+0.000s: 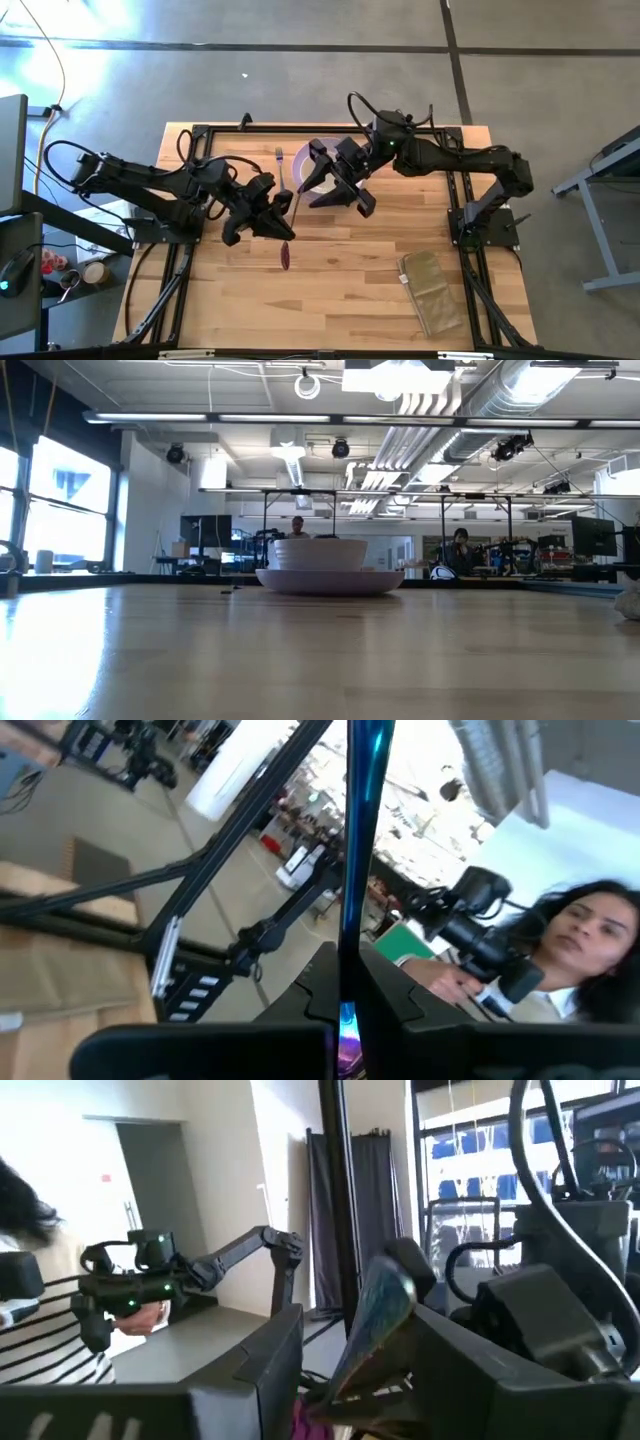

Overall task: Set table place
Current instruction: Put the violet spoon into the white bowl

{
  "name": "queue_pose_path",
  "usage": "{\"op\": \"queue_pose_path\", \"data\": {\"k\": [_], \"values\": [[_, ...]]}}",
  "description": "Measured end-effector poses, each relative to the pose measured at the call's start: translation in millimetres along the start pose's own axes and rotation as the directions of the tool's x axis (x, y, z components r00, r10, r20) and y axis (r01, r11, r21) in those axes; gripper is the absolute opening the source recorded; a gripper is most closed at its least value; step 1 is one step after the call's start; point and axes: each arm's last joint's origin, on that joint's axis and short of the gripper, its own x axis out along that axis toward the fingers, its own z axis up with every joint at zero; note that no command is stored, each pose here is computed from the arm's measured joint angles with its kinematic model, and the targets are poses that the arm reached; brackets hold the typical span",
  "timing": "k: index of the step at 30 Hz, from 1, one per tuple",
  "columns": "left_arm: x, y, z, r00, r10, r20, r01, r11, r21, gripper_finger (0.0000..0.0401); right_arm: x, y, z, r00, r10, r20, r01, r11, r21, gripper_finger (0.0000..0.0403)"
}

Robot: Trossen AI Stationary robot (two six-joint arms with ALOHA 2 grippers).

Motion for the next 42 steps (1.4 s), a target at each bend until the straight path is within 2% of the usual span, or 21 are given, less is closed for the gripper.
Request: {"op": "queue_pose_path", "data": {"k": [8,14,18,22,27,31,33,37,42], "values": [[8.1,9.5,-4.0,1.0,0.013,-0.01,-0.014,1.0,-0.023,0.0003,-0.3,-0.9,1.0,1.0,-0.023,0.011,0.024,0.999,-0.034,0.0165],[15.6,14.7,-3.9,1.0,-0.012,0.017,0.012,1.0,-0.01,0.0003,1.8,1.3,-1.5,1.0,-0.017,-0.006,0.017,0.999,-0.037,0.0159],[16.1,14.4,-3.2,0.999,-0.02,0.026,0.021,1.0,-0.004,0.0003,2.0,1.3,-3.3,1.0,-0.019,-0.021,0.018,0.999,-0.032,0.011],[15.9,13.3,-2.5,0.999,-0.032,0.028,0.032,0.999,0.008,0.0003,1.7,1.8,-4.0,0.999,0.0,-0.032,-0.001,0.999,-0.044,0.002],[15.8,13.0,-2.3,0.999,-0.037,0.03,0.036,0.999,0.011,0.0005,2.8,3.7,-3.3,1.0,0.005,-0.027,-0.007,0.999,-0.048,0.0004],[15.7,13.4,-2.2,0.999,-0.025,0.037,0.025,1.0,0.007,0.0033,1.8,1.8,-3.5,0.999,-0.045,-0.028,0.043,0.998,-0.043,0.0002],[15.9,14.6,-1.9,0.999,-0.005,0.052,0.005,1.0,0.005,0.0057,-1.1,-3.1,-6.0,0.991,-0.124,-0.048,0.122,0.992,-0.037,0.0001],[15.8,16.3,-1.3,0.997,0.027,0.073,-0.028,0.999,0.018,0.0105,-11.1,-8.4,-10.4,0.954,-0.271,-0.131,0.269,0.963,-0.032,0.0],[15.6,19.7,-3.9,0.997,0.061,0.055,-0.061,0.998,0.006,0.0162,-21.9,-13.6,-15.1,0.904,-0.368,-0.217,0.371,0.928,-0.032,0.0]]}}
